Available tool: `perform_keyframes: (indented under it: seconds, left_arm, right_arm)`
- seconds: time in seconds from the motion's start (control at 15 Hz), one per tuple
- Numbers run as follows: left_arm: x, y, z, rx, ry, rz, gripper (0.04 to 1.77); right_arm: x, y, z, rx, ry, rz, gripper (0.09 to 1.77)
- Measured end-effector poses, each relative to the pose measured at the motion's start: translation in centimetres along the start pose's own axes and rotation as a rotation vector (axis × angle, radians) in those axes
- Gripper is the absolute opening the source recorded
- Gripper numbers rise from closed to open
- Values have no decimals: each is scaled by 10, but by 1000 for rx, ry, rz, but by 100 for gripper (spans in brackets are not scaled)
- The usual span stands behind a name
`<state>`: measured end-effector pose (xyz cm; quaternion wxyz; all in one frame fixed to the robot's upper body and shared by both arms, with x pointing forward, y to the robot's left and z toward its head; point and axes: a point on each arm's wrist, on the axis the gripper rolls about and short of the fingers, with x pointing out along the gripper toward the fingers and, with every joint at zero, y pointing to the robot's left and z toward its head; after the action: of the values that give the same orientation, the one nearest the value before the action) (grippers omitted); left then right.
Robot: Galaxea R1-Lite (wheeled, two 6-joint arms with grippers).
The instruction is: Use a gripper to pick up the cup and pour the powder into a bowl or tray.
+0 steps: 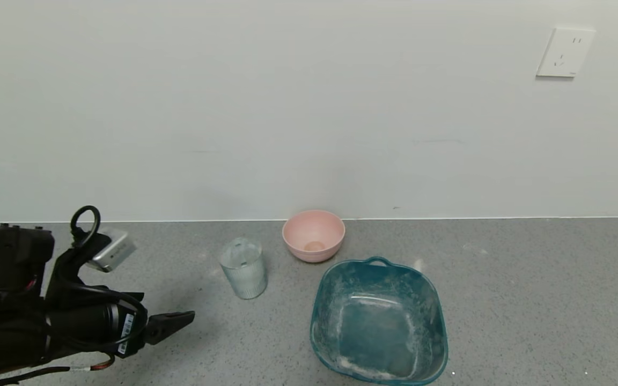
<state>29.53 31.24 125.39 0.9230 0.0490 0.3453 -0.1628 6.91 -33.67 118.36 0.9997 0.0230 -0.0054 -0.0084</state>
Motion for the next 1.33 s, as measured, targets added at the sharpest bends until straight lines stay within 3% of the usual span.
perform_keyframes:
  seconds: [0.2,0.33,0.6,1.0,1.33]
  left_arm:
    - [27,2,-4,30,49,-28,172]
    - [45,2,-3,55,-4,-33,172]
    - [81,1,-11,76,-33,-52,172]
    - [121,4,-20,99,-190,-40,172]
    - [143,-5,-25,47,-280,-63,172]
  right_arm:
    - [0,0,0,0,0,0,171]
    - [0,0,0,0,0,0,171]
    - [0,0,0,0,0,0,171]
    - [0,0,0,0,0,0,171]
    - [0,0,0,0,0,0,171]
